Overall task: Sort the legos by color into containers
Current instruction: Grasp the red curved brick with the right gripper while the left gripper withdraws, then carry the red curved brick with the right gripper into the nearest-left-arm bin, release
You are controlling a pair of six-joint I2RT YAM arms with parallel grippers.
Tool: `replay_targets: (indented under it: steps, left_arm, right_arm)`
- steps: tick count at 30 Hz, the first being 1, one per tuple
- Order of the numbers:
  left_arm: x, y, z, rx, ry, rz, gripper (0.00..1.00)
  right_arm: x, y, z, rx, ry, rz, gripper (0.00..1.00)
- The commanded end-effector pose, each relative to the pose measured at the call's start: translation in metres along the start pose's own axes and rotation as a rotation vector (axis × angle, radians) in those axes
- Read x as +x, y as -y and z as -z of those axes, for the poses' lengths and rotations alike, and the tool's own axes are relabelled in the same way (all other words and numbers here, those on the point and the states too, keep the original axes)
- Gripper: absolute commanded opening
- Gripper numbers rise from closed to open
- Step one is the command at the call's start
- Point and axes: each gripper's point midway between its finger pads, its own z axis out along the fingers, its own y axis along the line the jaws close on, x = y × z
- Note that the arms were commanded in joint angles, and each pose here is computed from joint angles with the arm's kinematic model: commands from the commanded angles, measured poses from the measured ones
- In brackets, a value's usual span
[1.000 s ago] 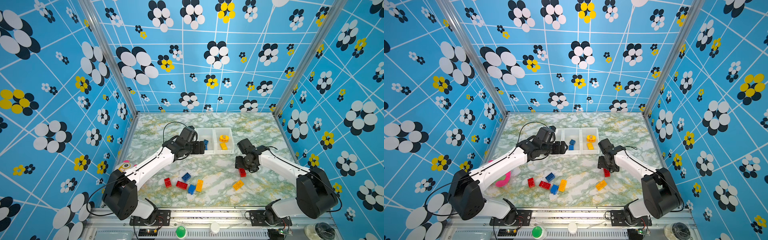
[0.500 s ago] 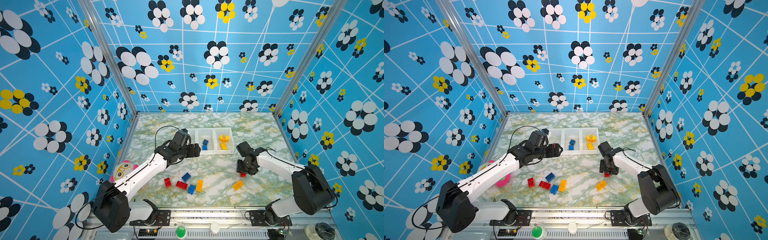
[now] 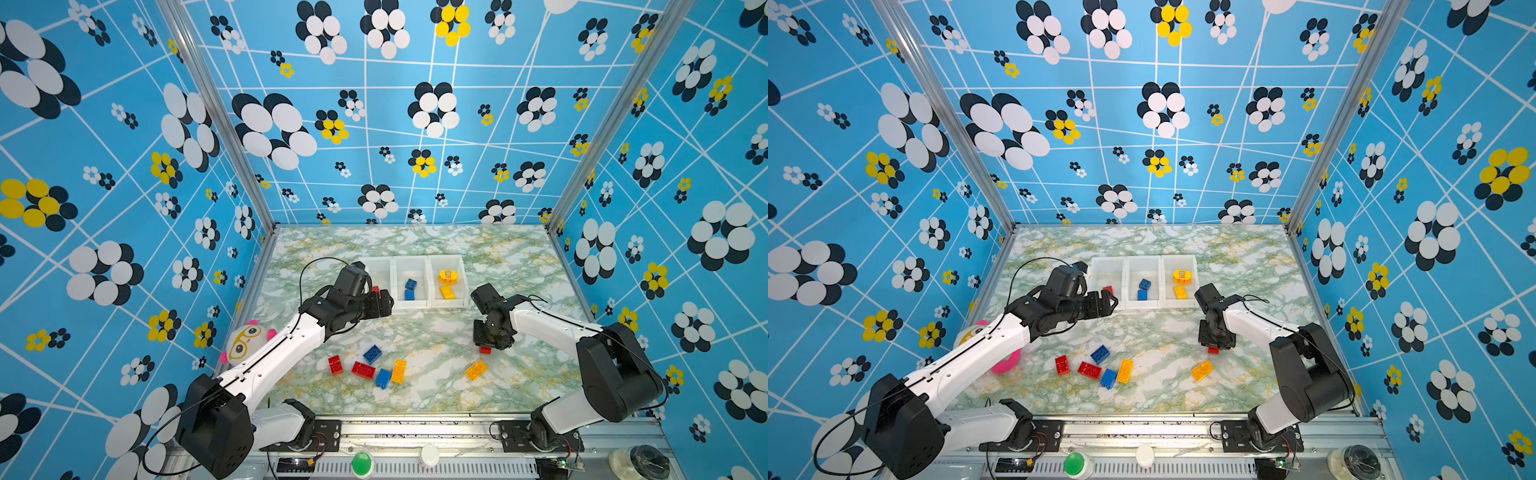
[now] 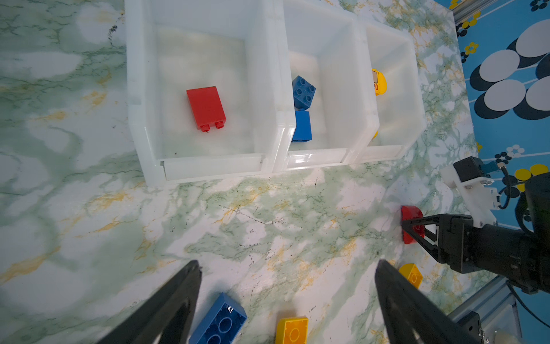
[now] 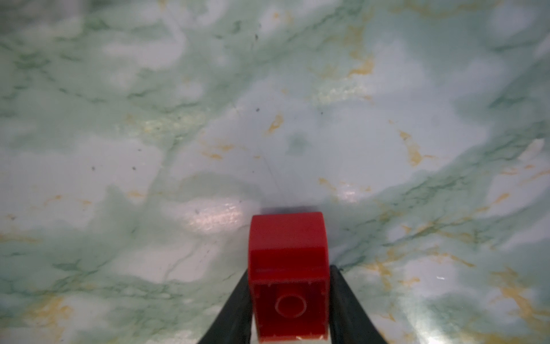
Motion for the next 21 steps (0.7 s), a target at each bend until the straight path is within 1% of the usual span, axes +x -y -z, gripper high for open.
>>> replay_targets:
  steps: [1, 4, 11, 15, 21]
  left_arm:
    - [0.0, -0.002, 0.007, 0.012, 0.008, 0.01, 0.93]
    - [0.001, -0.006, 0.008, 0.007, 0.01, 0.017, 0.94]
    - [0.006, -0.019, 0.011, -0.011, 0.01, 0.034, 0.94]
    - [0.011, -0.029, 0.013, -0.024, 0.004, 0.046, 0.95]
    - [0.019, -0.045, 0.015, -0.048, -0.005, 0.065, 0.95]
  right_arm:
    - [0.001, -0.001, 0.002, -0.013, 0.0, -0.017, 0.34]
    - [-0.001, -0.003, 0.008, -0.027, 0.013, -0.019, 0.29]
    - [-0.01, -0.022, 0.034, -0.081, 0.069, 0.005, 0.27]
    - [-0.017, -0.047, 0.052, -0.123, 0.108, 0.039, 0.27]
    - [-0.029, -0.095, 0.077, -0.205, 0.165, 0.103, 0.27]
